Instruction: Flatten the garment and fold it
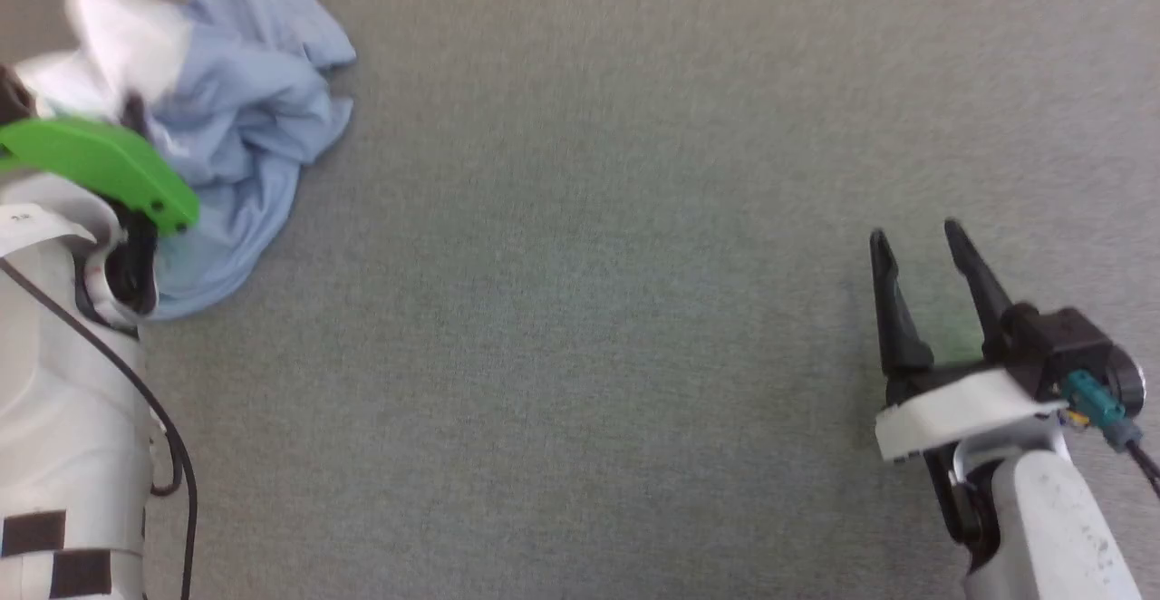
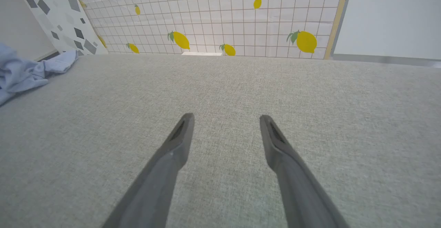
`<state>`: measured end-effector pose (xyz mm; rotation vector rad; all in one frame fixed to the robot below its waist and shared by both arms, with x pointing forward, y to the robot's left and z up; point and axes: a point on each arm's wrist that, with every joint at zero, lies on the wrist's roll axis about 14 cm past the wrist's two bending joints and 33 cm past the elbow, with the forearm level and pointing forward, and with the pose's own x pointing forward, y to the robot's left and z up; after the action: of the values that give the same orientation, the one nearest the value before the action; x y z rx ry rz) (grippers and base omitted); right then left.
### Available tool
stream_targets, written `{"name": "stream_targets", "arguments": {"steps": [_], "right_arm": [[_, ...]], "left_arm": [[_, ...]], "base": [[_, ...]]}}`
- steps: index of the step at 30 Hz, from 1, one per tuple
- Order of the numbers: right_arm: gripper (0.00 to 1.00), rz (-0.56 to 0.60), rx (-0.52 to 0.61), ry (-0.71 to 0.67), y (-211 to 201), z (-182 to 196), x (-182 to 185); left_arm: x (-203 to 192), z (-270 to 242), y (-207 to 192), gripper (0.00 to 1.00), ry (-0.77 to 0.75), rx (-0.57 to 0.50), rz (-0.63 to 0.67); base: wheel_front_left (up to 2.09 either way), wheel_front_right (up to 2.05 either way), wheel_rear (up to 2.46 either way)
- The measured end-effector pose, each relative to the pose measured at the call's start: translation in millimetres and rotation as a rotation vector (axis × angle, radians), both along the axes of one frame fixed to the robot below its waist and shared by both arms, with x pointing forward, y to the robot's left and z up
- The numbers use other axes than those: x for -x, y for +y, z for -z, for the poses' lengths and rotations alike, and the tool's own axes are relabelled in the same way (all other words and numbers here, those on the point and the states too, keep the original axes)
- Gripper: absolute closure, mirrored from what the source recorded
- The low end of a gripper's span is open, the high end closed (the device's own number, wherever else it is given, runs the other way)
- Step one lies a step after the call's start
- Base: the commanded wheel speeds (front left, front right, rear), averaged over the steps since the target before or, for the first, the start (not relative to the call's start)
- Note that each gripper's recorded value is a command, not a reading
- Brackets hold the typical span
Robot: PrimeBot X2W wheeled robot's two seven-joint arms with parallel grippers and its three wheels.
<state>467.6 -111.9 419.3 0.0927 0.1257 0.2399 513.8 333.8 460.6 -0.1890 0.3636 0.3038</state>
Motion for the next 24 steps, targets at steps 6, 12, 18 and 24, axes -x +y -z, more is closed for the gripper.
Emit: {"name": "stream_targets", "arguments": {"steps": [6, 12, 18, 24], "right_arm": [[0.00, 0.050, 0.001, -0.064, -19, -34, 21], [0.00, 0.123, 0.003, -0.120, -46, -62, 45], [0.00, 0.226, 0.019, -0.141, -83, -73, 76], [0.00, 0.320, 0.031, -0.179, -115, -90, 102]], "left_arm": [[-19, -136, -31, 1.00, -0.429, -0.196, 0.097], [-20, -223, -100, 1.00, -0.690, -0.224, 0.241], [-14, -276, -213, 1.00, -0.864, -0.098, 0.465], [9, -293, -311, 1.00, -0.903, 0.073, 0.688]], "base": [[0.00, 0.00, 0.00], [0.00, 0.00, 0.00], [0.00, 0.00, 0.00], [0.00, 0.00, 0.00]]}}
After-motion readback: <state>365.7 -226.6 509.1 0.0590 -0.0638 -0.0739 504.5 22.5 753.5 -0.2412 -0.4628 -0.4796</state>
